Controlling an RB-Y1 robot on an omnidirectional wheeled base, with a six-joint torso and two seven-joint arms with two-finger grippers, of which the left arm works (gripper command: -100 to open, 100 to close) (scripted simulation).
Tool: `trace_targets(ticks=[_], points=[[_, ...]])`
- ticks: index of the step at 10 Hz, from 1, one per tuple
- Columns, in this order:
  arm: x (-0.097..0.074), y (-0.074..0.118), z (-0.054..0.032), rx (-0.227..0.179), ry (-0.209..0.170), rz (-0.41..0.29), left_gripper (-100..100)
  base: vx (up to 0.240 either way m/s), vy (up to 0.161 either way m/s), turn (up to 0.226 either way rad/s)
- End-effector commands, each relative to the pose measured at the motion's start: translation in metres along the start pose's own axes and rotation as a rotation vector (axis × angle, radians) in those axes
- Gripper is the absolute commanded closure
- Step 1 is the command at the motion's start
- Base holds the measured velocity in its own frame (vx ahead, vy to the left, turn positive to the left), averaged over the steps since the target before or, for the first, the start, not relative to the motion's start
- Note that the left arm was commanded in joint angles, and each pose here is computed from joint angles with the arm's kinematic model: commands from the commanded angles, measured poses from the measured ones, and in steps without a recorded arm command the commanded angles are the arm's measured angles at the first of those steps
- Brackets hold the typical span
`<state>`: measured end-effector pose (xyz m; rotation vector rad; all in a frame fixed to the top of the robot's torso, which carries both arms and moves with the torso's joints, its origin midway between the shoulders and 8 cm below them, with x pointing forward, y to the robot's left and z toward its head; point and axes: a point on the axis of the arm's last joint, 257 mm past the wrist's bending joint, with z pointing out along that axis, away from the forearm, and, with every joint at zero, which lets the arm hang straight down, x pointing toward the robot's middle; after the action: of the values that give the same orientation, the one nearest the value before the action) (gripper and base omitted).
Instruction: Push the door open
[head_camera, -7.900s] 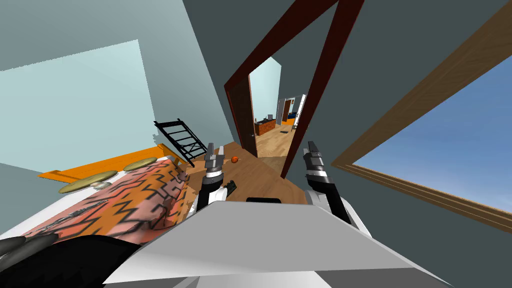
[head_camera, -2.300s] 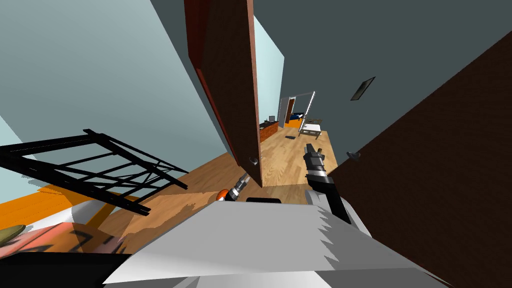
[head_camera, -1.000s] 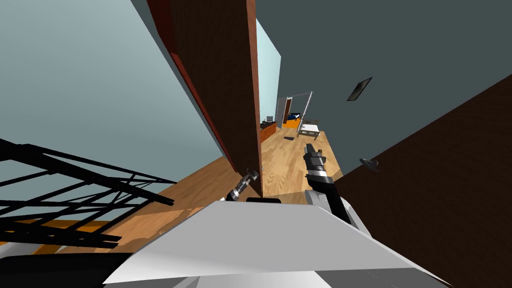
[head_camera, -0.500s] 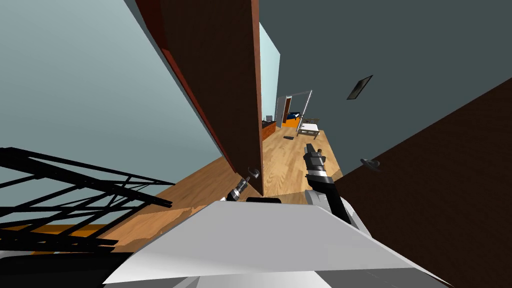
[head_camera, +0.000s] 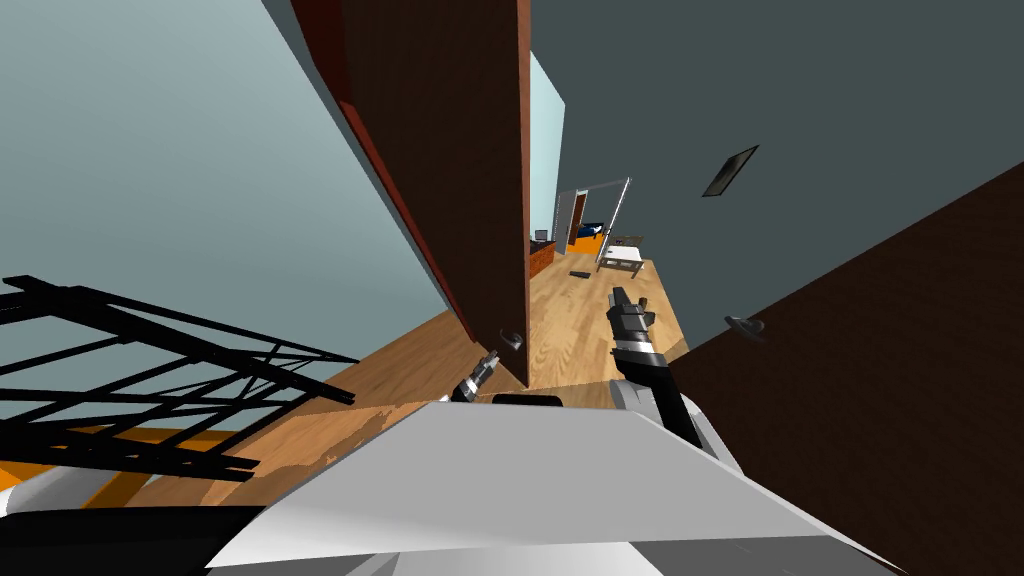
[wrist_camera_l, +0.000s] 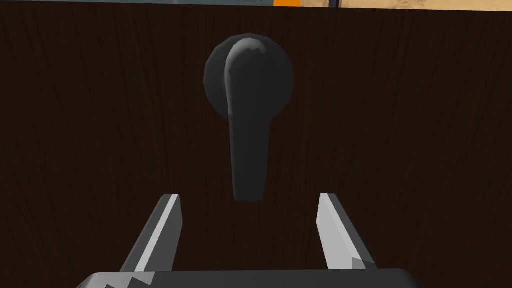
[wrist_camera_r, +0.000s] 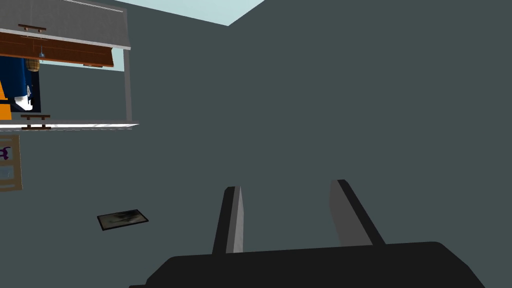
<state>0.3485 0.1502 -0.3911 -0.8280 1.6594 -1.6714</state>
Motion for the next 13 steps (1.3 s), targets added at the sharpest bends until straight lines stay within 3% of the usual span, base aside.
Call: trace_targets(ticks=[1,4,8,9,10,13], points=[[-0.006,0.000,-0.0043,-0.005,-0.008,0.000,-100,-0.179,0.074,0.086],[-0.006,0.000,0.0060,-0.003,-0.018,0.000,-100,0.035,-0.027,-0.042],[-0.008,0.000,0.0210,-0.003,-0.040,0.000,-100,0.154,-0.114,-0.050],[-0.007,0.001,0.0189,-0.002,-0.037,0.000,-100,0.074,-0.061,-0.003],[-0.007,0.001,0.0189,-0.002,-0.037,0.000,100,-0.006,0.007,0.008],[-0.007,0.001,0.0189,-0.002,-0.037,0.000,100,-0.022,0.019,-0.005]])
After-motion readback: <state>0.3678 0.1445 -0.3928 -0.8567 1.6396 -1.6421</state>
